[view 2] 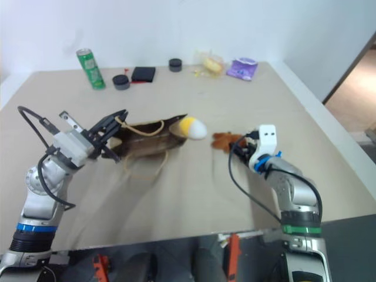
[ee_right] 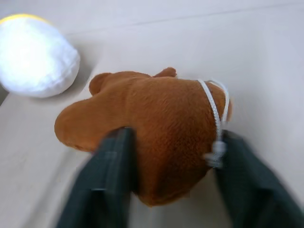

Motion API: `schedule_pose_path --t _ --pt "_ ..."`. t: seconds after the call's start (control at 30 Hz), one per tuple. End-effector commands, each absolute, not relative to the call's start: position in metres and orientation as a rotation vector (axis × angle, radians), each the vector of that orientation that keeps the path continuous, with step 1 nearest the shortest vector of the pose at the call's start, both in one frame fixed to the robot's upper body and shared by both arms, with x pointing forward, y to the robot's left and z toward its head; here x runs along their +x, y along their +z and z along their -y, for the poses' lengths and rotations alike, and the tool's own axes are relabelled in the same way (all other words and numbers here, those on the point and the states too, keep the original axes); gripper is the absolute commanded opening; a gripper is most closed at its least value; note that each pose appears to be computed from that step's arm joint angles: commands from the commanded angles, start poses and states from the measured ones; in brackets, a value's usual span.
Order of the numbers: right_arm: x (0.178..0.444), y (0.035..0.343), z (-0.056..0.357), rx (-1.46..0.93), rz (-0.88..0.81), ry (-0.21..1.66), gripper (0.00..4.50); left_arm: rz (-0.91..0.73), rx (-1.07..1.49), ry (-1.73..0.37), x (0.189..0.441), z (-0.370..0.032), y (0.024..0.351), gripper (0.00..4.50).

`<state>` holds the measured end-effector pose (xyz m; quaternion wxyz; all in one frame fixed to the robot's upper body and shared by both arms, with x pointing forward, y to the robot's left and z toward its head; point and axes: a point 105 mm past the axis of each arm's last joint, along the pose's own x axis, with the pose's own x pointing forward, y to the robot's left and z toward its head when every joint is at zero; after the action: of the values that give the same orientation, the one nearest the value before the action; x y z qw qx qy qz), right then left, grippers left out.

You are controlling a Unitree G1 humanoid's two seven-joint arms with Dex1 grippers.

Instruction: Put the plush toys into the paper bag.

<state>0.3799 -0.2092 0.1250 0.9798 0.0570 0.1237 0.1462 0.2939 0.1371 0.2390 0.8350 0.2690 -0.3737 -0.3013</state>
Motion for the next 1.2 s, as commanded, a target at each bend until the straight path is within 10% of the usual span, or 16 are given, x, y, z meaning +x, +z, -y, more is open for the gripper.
schedule_pose_path --t 0.03,0.13,0.43,1.2 --pt "0.382 0.146 0.213 0.112 -0.161 0.297 1.03 0.829 0.558 -0.633 0.290 -0.136 0.247 0.00" --pt "0.368 0.180 0.202 0.096 -0.002 0.429 0.16 0.824 0.551 -0.628 0.291 -0.138 0.248 0.00" --pt "0.296 0.287 0.138 0.016 0.271 0.887 0.09 0.811 0.486 -0.615 0.298 -0.141 0.257 0.00" --pt "0.294 0.247 0.065 -0.107 0.114 1.042 0.08 0.766 0.319 -0.596 0.303 -0.144 0.262 0.00"
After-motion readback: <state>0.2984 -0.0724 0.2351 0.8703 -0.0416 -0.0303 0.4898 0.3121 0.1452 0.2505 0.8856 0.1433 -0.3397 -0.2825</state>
